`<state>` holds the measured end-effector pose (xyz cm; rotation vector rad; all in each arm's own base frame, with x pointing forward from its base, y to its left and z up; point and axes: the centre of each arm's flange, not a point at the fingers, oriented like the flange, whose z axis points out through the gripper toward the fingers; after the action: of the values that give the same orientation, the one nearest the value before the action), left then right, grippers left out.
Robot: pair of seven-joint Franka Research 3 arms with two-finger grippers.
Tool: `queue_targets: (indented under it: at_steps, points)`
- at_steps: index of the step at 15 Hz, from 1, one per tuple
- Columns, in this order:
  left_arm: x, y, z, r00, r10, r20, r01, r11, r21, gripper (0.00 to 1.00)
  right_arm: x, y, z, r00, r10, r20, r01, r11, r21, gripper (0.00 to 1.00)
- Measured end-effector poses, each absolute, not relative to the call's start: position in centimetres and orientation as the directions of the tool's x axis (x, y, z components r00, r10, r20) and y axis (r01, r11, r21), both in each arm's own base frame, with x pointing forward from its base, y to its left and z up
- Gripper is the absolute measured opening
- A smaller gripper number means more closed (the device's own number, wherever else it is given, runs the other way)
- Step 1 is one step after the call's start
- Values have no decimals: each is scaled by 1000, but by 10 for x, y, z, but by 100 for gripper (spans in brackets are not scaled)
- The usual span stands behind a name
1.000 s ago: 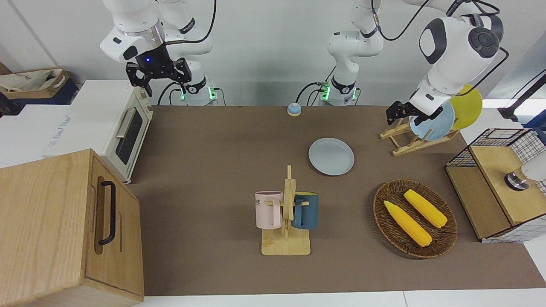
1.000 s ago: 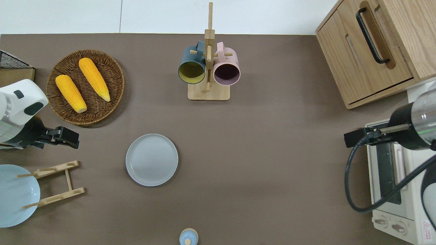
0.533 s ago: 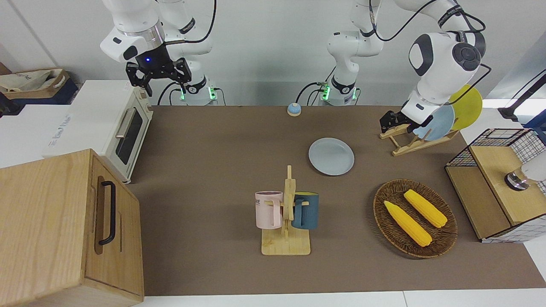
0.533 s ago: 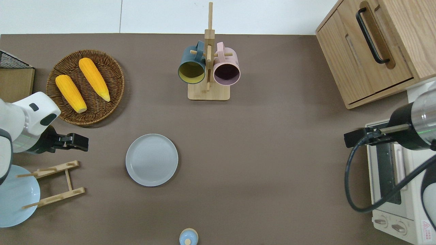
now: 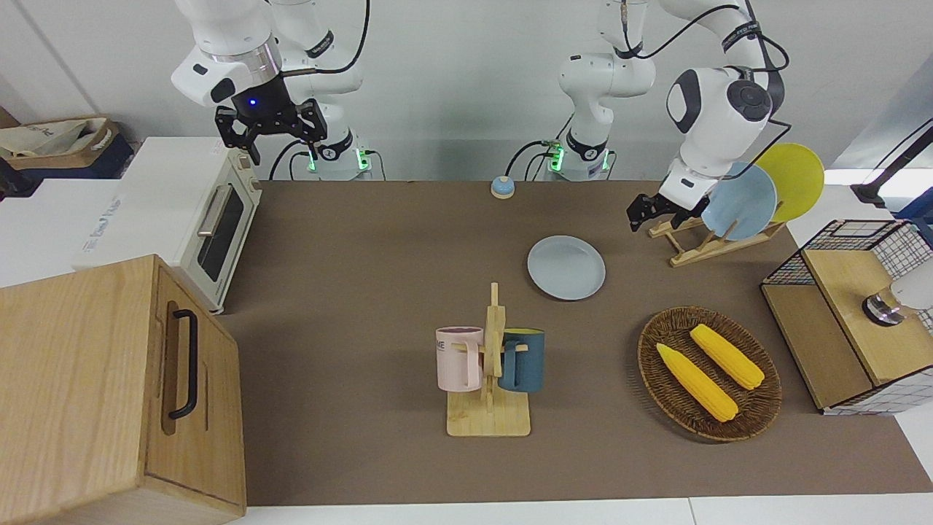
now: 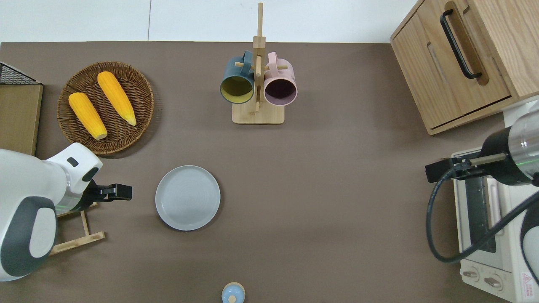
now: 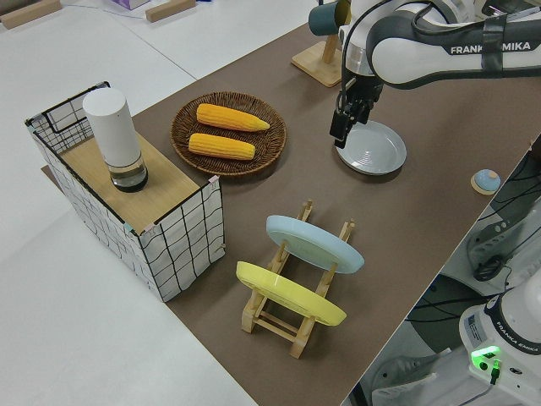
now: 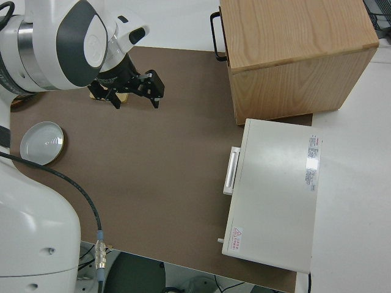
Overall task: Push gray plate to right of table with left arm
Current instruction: 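Move the left gripper toward the gray plate's edge nearest the robot, then push the gray plate with the left gripper toward the toaster oven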
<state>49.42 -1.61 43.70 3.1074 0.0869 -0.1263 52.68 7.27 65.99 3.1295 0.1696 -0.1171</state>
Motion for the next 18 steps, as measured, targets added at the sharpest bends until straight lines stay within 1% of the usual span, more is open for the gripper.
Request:
queue_targets:
  at_steps: [5, 13, 18]
  points:
    - [477, -33, 401, 995, 86, -51, 87, -996, 21, 100, 527, 73, 660, 991, 108, -75, 108, -994, 1, 99]
    - [457, -47, 357, 994, 104, 15, 104, -994, 30, 100, 527, 73, 660, 991, 108, -75, 108, -994, 1, 99]
    - [448, -54, 341, 993, 115, 34, 113, -993, 44, 100, 527, 73, 660, 991, 108, -75, 108, -994, 1, 99]
